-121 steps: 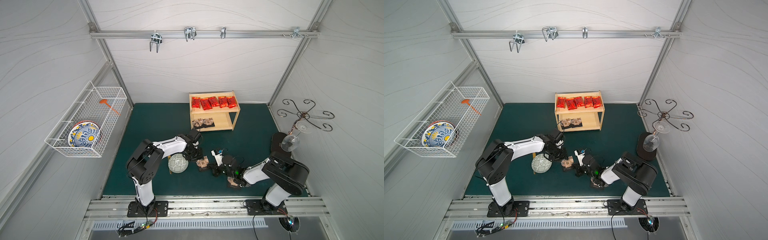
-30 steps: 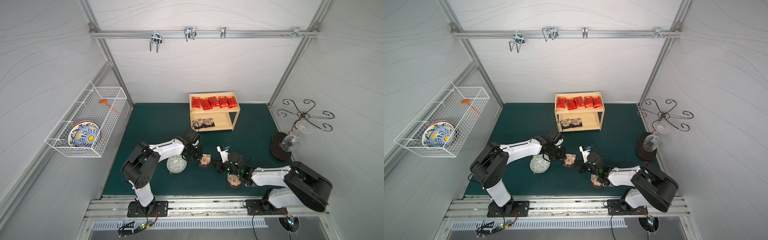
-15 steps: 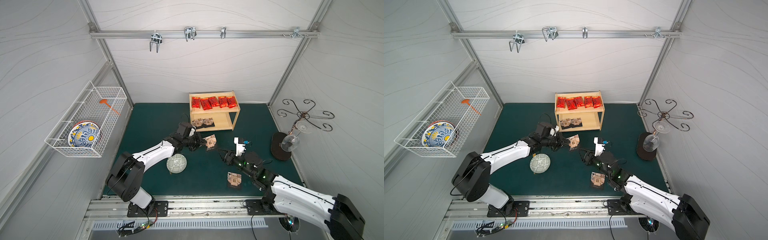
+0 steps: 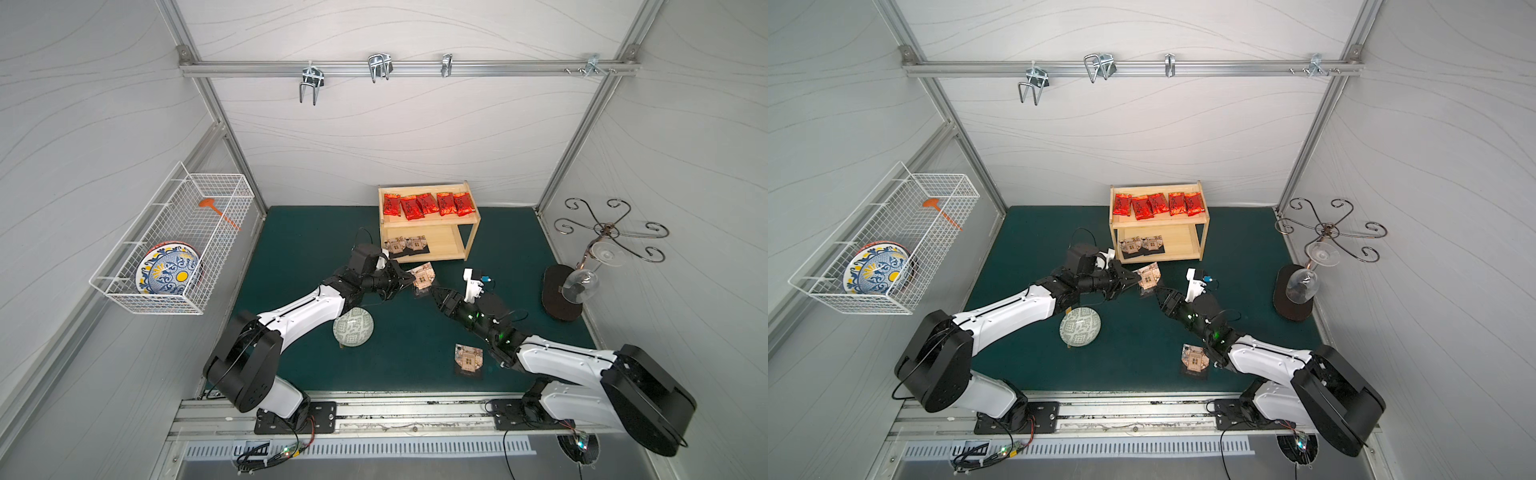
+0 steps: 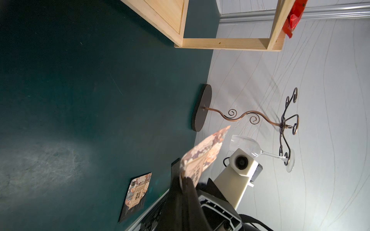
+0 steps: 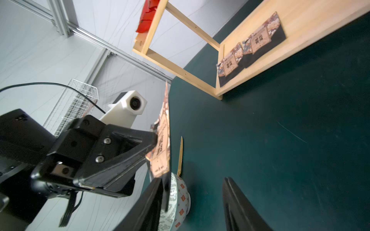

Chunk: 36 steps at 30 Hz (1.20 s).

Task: Place the tea bags on the shelf by color
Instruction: Pick up the tea bag from the center of the board.

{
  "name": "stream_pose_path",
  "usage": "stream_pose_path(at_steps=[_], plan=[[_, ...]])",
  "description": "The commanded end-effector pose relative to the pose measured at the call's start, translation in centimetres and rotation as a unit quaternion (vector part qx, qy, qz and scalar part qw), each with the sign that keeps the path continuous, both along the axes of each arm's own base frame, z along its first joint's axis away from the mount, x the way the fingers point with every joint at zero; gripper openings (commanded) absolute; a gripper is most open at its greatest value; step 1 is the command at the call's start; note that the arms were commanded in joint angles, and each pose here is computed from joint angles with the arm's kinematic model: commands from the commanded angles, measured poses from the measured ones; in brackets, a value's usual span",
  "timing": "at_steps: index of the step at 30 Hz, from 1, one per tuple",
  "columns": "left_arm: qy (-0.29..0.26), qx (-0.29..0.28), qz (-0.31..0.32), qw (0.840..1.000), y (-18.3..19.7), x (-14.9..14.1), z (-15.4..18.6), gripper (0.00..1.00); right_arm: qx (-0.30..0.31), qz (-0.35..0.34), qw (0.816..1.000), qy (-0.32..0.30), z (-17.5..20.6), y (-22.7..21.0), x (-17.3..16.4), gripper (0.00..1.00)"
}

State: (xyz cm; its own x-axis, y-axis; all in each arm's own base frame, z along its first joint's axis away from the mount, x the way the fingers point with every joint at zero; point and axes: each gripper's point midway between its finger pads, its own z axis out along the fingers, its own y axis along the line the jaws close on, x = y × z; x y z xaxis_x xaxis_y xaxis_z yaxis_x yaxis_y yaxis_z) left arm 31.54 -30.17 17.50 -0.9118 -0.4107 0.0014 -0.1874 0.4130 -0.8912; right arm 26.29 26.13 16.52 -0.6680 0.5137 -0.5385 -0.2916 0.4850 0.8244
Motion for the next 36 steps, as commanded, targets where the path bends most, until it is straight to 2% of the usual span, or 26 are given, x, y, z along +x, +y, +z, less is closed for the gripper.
stream_pose_path(at_steps=[1,10,22,36], plan=[[-0.019,-0.020,0.002,1.000,-0.2,0.4,1.3,0.00,0.051,0.008,0.998,-0.023,2.5,1.0,0.6,0.48],[-0.027,-0.021,0.010,0.999,0.0,0.5,1.6,0.00,0.086,0.025,0.996,-0.012,2.0,1.7,0.2,0.24],[-0.033,-0.024,0.022,0.999,0.2,0.6,1.5,0.00,0.088,0.031,0.996,0.006,0.7,1.9,-0.8,0.28],[-0.033,-0.027,0.019,0.999,-0.3,0.4,1.5,0.00,0.094,0.034,0.995,0.003,0.5,2.3,-0.8,0.04]])
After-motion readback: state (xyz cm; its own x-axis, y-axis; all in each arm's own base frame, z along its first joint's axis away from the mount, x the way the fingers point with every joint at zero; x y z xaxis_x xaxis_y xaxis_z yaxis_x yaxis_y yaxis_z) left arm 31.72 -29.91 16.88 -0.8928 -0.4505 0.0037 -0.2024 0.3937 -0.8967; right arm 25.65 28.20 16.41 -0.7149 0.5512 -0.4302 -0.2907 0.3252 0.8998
